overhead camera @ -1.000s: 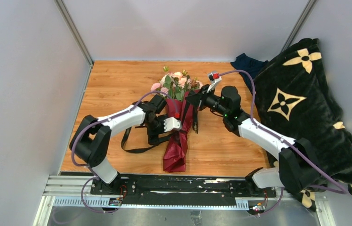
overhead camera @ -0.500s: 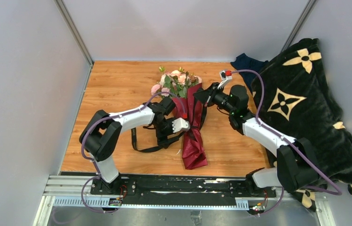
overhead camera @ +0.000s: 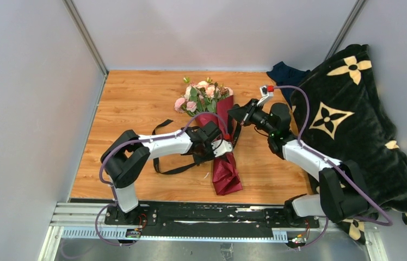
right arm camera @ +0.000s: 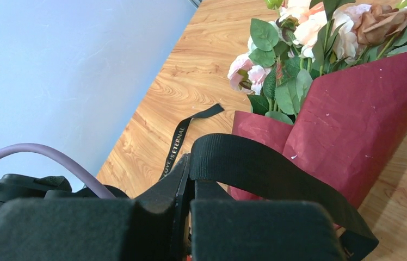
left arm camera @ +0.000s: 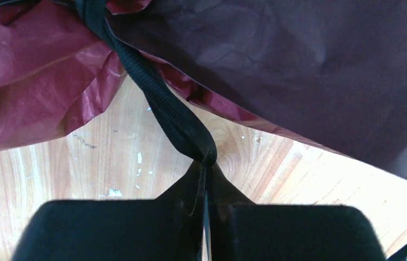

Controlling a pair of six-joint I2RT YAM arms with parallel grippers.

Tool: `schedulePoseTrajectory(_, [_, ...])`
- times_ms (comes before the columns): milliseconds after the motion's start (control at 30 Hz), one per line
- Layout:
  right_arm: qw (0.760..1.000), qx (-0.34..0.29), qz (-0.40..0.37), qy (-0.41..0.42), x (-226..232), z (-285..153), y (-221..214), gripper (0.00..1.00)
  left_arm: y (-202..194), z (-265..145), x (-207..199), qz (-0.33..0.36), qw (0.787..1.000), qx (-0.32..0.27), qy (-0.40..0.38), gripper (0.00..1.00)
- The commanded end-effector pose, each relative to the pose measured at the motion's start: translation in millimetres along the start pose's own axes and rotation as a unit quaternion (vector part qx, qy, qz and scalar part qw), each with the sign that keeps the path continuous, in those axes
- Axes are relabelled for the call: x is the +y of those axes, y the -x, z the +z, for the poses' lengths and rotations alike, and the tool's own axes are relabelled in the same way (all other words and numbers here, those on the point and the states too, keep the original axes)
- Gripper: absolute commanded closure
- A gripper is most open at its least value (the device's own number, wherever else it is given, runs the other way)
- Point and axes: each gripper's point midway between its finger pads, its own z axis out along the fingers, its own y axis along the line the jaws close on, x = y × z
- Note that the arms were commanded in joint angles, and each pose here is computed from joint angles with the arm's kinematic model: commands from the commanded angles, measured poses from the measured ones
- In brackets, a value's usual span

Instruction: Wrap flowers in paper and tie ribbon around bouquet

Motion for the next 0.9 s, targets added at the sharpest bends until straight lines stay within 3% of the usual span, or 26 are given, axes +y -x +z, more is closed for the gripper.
schedulePoseTrajectory(0, [0.999,-0.036,-0.010,-0.010,-6,-16,24,1.00,-48,12,-8,-0.001,0.997,0.079,0.009,1.00])
schedulePoseTrajectory(100, [0.995,-0.073,-0.012,-0.069,-42,-44,58,1.00,-72,-2,-5,0.031,0.995,0.094,0.011,1.00])
schedulePoseTrajectory(167, [0.987,-0.093,-0.017,-0.131,-73,-70,74,1.00,-100,-5,6,0.114,0.985,0.123,0.034,1.00])
schedulePoseTrajectory(233, [0.970,-0.095,-0.016,-0.224,-119,-105,74,1.00,-121,-4,22,0.197,0.968,0.148,0.052,1.00])
schedulePoseTrajectory(300, [0.957,-0.098,0.008,-0.272,-152,-135,61,1.00,-130,-6,36,0.229,0.959,0.154,0.059,1.00])
schedulePoseTrajectory(500, [0.930,-0.133,0.085,-0.332,-195,-183,40,1.00,-136,-18,47,0.212,0.963,0.155,0.060,1.00])
schedulePoseTrajectory(767, [0.938,-0.097,0.085,-0.322,-190,-176,46,1.00,-146,-30,50,0.183,0.968,0.159,0.063,1.00])
schedulePoseTrajectory(867, [0.951,-0.045,0.055,-0.302,-173,-158,42,1.00,-120,-54,36,0.130,0.983,0.127,0.022,1.00])
